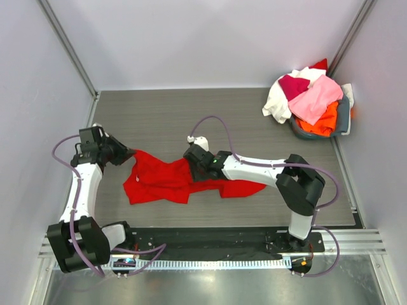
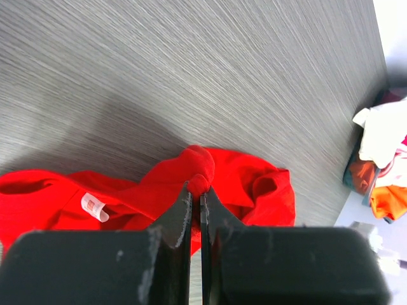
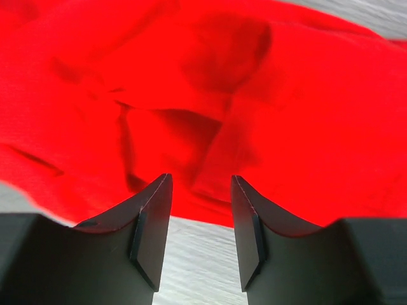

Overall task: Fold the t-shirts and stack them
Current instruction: Flatten the tshirt out

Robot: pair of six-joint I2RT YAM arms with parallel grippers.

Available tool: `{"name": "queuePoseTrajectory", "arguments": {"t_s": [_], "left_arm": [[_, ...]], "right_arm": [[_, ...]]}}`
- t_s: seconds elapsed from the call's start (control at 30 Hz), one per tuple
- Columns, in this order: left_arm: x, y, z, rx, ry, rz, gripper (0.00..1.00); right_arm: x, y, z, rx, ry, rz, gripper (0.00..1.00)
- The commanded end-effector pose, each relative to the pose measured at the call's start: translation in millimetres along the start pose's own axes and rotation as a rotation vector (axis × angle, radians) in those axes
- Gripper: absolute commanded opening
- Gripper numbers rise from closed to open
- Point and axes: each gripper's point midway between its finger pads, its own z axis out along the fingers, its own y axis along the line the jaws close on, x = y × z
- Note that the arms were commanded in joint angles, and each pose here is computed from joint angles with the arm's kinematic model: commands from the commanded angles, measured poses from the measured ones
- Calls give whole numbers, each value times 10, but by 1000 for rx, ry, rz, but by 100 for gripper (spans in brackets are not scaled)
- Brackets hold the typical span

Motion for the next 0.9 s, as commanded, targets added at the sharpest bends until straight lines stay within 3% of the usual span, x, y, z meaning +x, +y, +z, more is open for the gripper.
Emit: {"name": "queuePoseTrajectory", "arguments": {"t_s": [0.0, 0.27, 0.33, 0.4, 0.47, 0.7, 0.87], "left_arm": [[-145, -221, -62, 87, -27, 36, 0], [-176, -245, -80, 91, -36, 42, 0], [-194, -237, -88, 85, -46, 44, 0], [-196, -237, -91, 82, -47, 45, 0], [-199, -235, -88, 79, -45, 44, 0], [-273, -259, -74, 61, -47, 35, 0], [-367, -328, -18, 73, -62, -4, 0]], "right_arm": [[-149, -129, -7, 112, -58, 30, 48], [-93, -123, 87, 125, -30, 1, 45], [-95, -135, 93, 129, -30, -1, 34], [-110, -135, 79, 128, -35, -3, 12], [-154, -152, -1, 127, -52, 3, 4], [-376, -293, -441, 58, -116, 65, 1], [-371, -691, -644, 19, -109, 149, 1]]}}
